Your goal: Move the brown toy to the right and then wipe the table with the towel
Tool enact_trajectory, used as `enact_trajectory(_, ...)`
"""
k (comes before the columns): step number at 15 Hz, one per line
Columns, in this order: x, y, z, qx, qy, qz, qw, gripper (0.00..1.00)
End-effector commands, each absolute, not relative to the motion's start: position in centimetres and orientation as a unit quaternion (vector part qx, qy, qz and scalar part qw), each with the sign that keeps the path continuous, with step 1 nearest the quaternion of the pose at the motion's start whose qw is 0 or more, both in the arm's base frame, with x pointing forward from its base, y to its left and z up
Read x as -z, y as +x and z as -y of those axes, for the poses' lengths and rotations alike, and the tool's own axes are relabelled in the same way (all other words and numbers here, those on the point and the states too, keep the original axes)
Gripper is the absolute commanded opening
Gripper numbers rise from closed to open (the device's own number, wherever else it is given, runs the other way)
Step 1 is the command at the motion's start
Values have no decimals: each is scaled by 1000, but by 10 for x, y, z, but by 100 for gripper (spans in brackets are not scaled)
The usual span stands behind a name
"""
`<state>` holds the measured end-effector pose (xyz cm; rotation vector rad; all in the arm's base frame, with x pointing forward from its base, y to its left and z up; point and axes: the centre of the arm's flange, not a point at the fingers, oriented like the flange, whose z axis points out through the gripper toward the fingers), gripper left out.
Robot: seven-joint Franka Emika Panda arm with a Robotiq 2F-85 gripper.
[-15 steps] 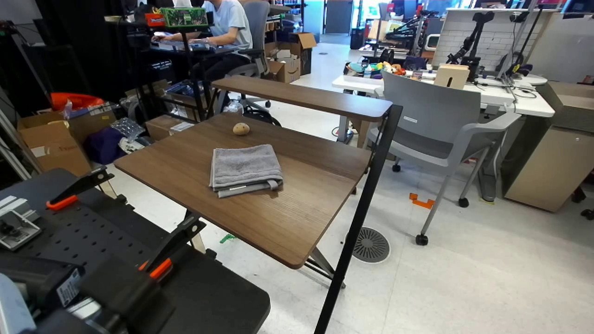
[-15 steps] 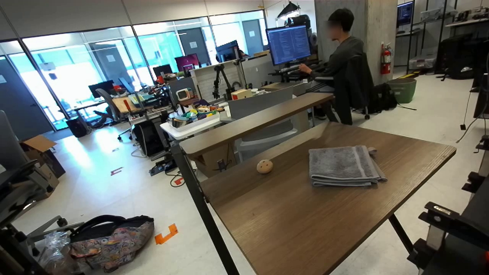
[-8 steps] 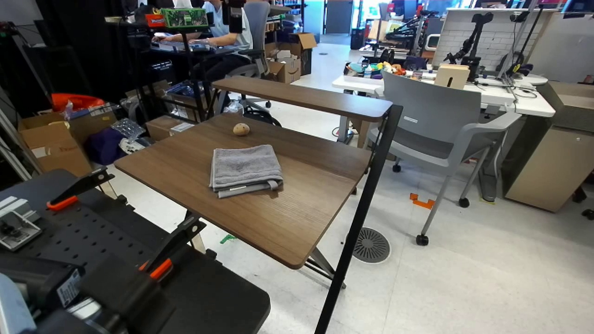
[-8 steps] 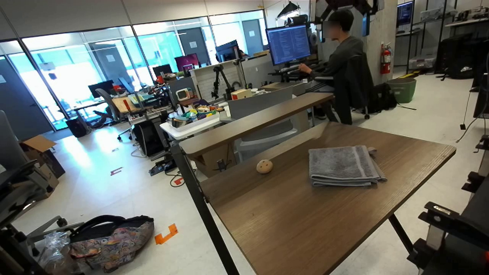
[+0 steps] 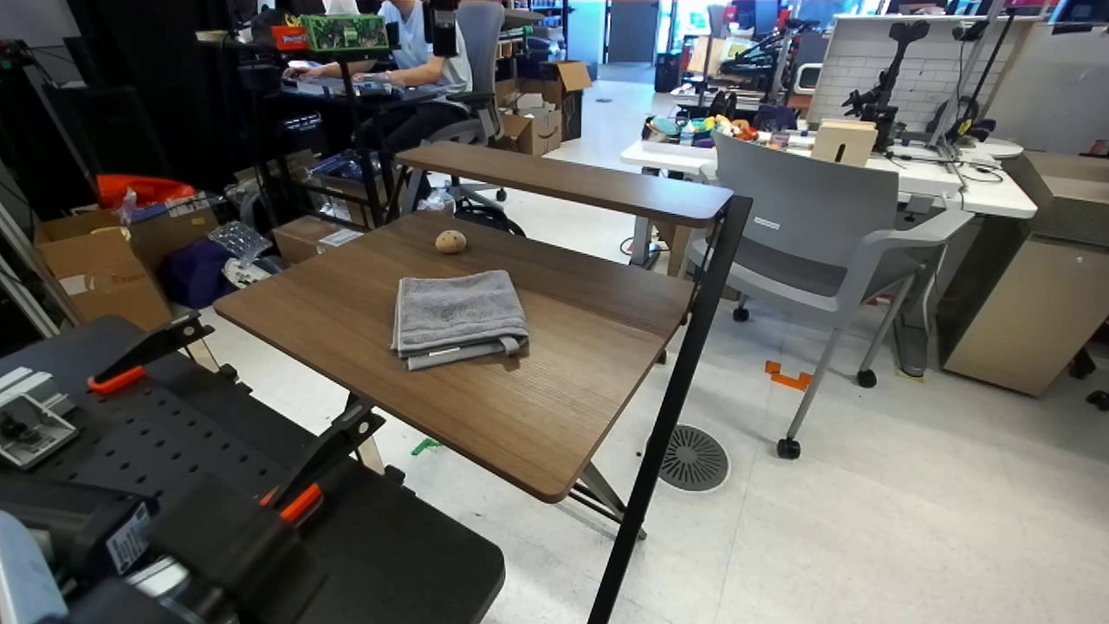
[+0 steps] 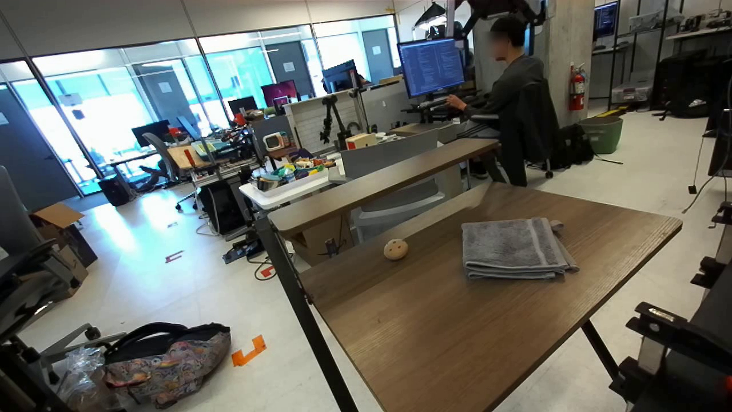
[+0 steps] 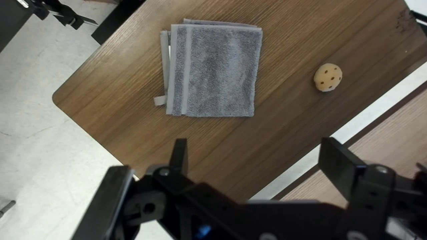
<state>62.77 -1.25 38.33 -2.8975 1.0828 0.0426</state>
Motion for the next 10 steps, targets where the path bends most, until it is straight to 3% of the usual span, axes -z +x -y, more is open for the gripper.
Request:
enact_trajectory(1,-351,704,-22,-25,-918,-395,-6,100)
enact_trajectory(8,-216,755,-82,-107,-930,-350,-36,100)
enact_trajectory(9,-233,704,-75,-93,-924,-371,-31,100)
enact_trajectory(10,-217,707,-79,-97,-924,-367,-33,100)
